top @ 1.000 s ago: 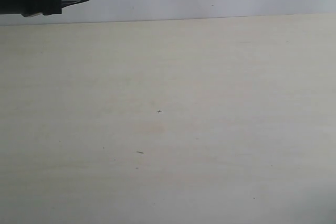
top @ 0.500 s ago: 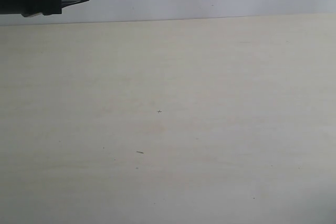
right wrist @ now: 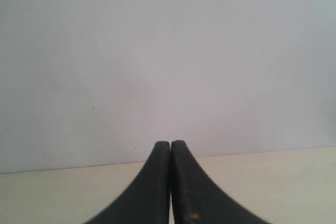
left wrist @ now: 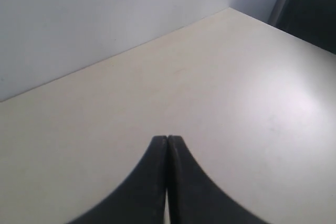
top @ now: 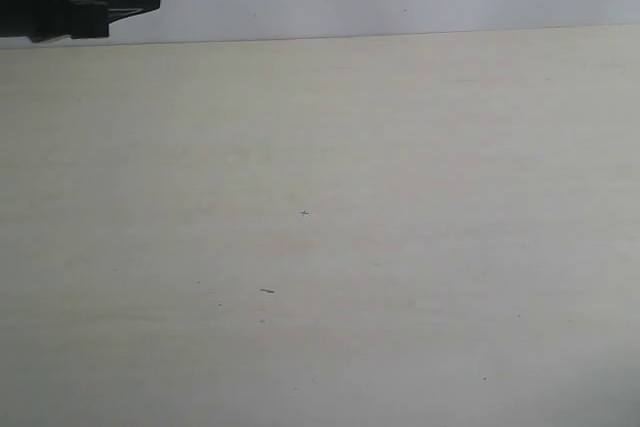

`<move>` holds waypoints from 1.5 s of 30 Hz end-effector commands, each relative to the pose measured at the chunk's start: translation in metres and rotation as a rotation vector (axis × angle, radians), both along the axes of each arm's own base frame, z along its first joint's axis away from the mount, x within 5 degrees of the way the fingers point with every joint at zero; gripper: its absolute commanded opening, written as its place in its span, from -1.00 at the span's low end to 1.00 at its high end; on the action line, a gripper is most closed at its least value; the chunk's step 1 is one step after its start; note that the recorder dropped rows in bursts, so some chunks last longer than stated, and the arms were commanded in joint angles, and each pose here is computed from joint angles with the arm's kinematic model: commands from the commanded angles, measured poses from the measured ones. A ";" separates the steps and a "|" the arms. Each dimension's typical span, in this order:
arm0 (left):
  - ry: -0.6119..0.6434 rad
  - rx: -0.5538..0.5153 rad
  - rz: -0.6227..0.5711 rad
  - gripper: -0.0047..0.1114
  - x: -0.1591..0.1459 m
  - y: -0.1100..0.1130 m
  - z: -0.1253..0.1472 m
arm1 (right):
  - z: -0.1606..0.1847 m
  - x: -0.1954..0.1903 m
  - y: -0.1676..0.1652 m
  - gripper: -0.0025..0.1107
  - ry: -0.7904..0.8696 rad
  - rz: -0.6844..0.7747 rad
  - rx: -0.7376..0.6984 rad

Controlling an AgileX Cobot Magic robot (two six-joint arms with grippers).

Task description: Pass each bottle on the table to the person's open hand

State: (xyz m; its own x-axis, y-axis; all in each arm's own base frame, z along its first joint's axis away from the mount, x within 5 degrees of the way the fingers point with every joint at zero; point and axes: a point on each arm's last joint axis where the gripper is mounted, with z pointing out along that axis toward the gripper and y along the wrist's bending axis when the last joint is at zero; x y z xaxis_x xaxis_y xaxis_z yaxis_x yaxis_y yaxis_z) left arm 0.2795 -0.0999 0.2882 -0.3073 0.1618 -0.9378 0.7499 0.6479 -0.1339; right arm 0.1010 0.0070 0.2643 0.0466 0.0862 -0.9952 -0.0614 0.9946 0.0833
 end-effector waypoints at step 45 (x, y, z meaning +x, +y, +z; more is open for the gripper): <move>-0.279 -0.142 0.243 -0.90 -0.220 0.047 0.002 | 0.000 -0.001 0.000 -0.96 -0.007 0.001 -0.003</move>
